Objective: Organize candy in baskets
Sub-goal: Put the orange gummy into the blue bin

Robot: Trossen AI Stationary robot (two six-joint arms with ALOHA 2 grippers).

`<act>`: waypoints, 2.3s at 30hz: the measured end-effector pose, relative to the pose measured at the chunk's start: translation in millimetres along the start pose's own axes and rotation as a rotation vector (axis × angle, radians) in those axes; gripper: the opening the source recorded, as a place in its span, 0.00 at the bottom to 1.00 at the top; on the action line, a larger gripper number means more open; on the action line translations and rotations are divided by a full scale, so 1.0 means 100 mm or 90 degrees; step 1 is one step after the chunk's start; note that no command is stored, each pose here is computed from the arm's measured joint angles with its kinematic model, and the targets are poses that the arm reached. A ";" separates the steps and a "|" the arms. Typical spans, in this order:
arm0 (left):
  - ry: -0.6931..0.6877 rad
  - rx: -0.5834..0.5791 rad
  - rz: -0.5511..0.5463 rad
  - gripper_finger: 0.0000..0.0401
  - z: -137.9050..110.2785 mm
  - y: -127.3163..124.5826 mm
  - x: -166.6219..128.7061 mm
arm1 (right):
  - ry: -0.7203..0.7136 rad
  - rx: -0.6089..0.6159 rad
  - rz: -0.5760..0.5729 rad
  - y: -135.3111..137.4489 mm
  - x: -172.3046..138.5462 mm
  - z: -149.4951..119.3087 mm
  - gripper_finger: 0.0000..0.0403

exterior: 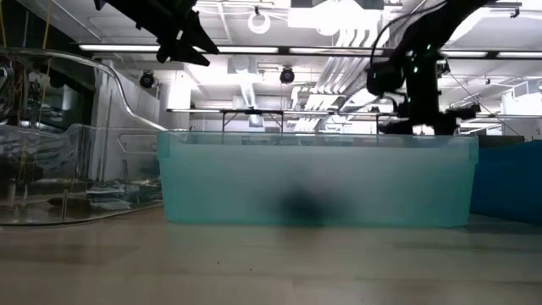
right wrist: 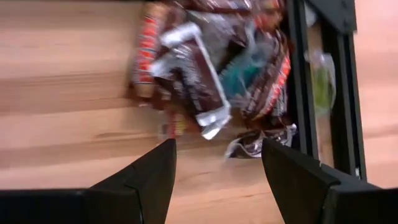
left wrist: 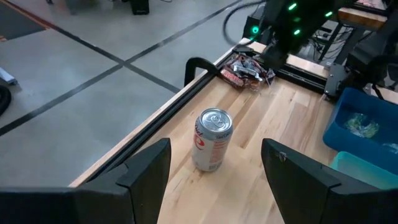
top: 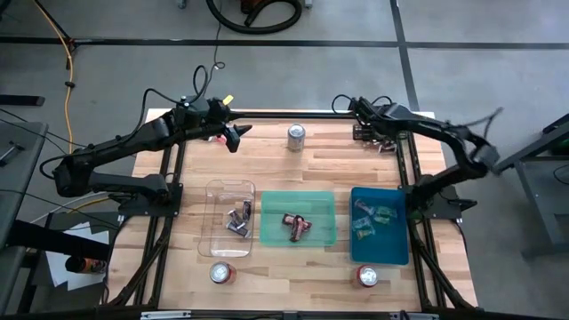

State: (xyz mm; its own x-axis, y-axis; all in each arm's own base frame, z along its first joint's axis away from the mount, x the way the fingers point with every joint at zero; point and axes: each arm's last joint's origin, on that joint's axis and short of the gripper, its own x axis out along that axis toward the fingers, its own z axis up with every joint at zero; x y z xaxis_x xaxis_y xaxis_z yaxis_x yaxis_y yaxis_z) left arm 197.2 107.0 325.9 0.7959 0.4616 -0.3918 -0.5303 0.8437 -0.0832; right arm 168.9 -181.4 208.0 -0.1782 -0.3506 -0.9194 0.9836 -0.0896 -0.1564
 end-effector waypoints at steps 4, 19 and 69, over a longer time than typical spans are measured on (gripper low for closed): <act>0.000 -0.017 0.000 0.60 0.00 0.00 0.00 | 0.054 -0.005 -0.012 0.08 0.20 0.01 0.57; 0.039 -0.026 0.005 0.60 -0.06 0.01 0.00 | 0.041 0.097 0.007 0.14 0.28 0.06 0.57; 0.033 -0.032 0.004 0.60 -0.05 0.01 0.00 | 0.042 0.305 0.065 0.00 0.69 -0.28 0.42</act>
State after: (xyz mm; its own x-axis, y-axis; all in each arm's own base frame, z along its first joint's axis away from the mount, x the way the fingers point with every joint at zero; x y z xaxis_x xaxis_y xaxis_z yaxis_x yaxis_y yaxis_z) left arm 195.3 106.0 321.4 0.7768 0.4517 -0.4388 -0.5509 0.8251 -0.1257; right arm 157.3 -179.3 134.1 -0.0636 -0.3219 -0.9446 0.8699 -0.4818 0.1056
